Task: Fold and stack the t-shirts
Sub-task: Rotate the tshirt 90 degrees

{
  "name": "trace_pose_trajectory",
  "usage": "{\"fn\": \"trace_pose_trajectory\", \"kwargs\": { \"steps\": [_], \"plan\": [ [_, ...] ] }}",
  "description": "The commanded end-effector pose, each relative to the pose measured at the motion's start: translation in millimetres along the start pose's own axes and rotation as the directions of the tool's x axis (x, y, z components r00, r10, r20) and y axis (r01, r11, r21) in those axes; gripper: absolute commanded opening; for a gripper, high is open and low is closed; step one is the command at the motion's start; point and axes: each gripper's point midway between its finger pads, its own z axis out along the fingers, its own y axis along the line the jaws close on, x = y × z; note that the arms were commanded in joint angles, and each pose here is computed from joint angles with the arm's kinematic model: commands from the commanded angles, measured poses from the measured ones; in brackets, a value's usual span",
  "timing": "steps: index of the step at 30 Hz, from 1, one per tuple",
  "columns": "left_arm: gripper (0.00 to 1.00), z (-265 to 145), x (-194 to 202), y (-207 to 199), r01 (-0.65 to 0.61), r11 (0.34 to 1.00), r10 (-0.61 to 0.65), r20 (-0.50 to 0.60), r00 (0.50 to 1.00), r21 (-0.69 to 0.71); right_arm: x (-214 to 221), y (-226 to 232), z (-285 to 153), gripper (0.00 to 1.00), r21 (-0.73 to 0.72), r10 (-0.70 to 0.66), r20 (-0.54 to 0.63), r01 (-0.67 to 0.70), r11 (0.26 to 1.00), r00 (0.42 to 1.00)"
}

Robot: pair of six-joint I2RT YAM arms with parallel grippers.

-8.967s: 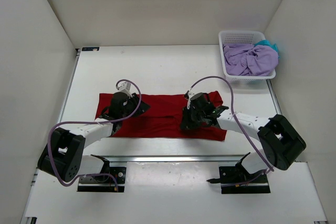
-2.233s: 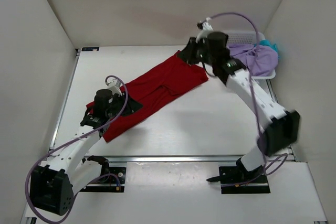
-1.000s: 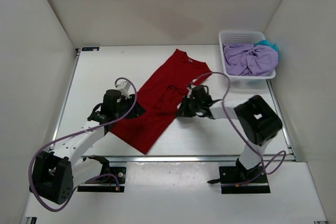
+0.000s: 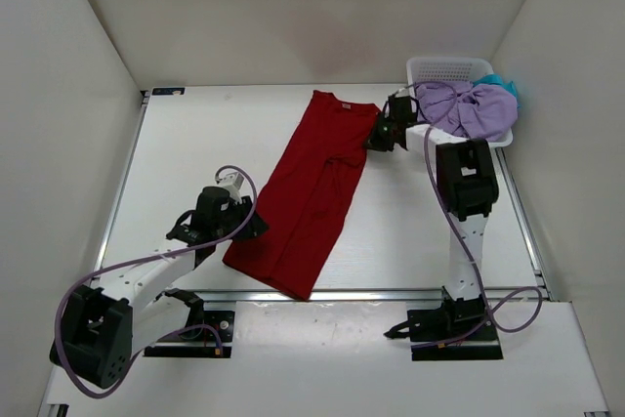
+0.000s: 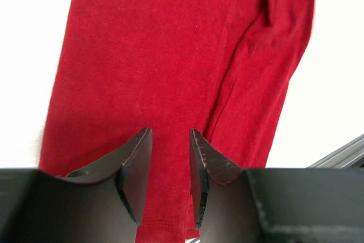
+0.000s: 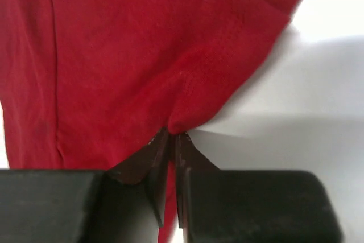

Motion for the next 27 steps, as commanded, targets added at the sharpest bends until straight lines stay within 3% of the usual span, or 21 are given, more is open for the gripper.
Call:
{"fn": "trace_pose_trajectory", "kwargs": {
  "steps": [1,5,9,13,15,19,21,23,25,27],
  "plan": [
    [0.43,-4,-1,-2,-0.012,1.0,0.011,0.009,1.0,0.004,-23,27,22,0.06,-0.035,-0.067,-0.024,0.066,0.997,0.997],
    [0.43,-4,2,2,-0.005,1.0,0.005,-0.004,1.0,-0.031,-70,64,36,0.21,-0.043,-0.185,-0.035,0.183,0.982,0.982],
    [0.37,-6,8,18,0.033,0.995,-0.033,-0.003,0.999,-0.096,-105,90,-5,0.35,-0.037,-0.26,-0.013,0.259,0.965,0.966],
    [0.34,-7,-4,4,0.053,0.998,-0.052,0.022,0.998,-0.018,-120,114,-54,0.4,0.008,-0.336,0.016,0.336,0.942,0.942],
    [0.31,-11,-6,-14,0.038,0.994,-0.039,0.016,0.999,0.098,-110,132,-87,0.39,-0.017,-0.363,-0.005,0.363,0.932,0.932],
    [0.25,-19,-21,-14,-0.03,0.999,0.03,0.049,0.998,-0.011,-80,169,-146,0.37,-0.042,-0.475,0.007,0.475,0.879,0.88],
    [0.06,-22,-24,-12,-0.013,1.0,0.013,0.064,0.998,-0.012,-53,170,-168,0.37,-0.041,-0.507,0.003,0.507,0.861,0.862],
    [0.01,-24,-30,2,0.035,0.999,-0.03,0.122,0.992,-0.037,-23,164,-191,0.39,-0.074,-0.514,0.067,0.518,0.852,0.855],
    [0.15,-22,-23,27,0.081,0.992,-0.068,0.133,0.989,-0.095,18,144,-210,0.42,-0.155,-0.417,0.099,0.428,0.89,0.903],
    [0.25,-19,-17,40,0.103,0.986,-0.088,0.114,0.989,-0.131,56,125,-203,0.42,-0.215,-0.381,0.057,0.384,0.898,0.923]
  ]
}}
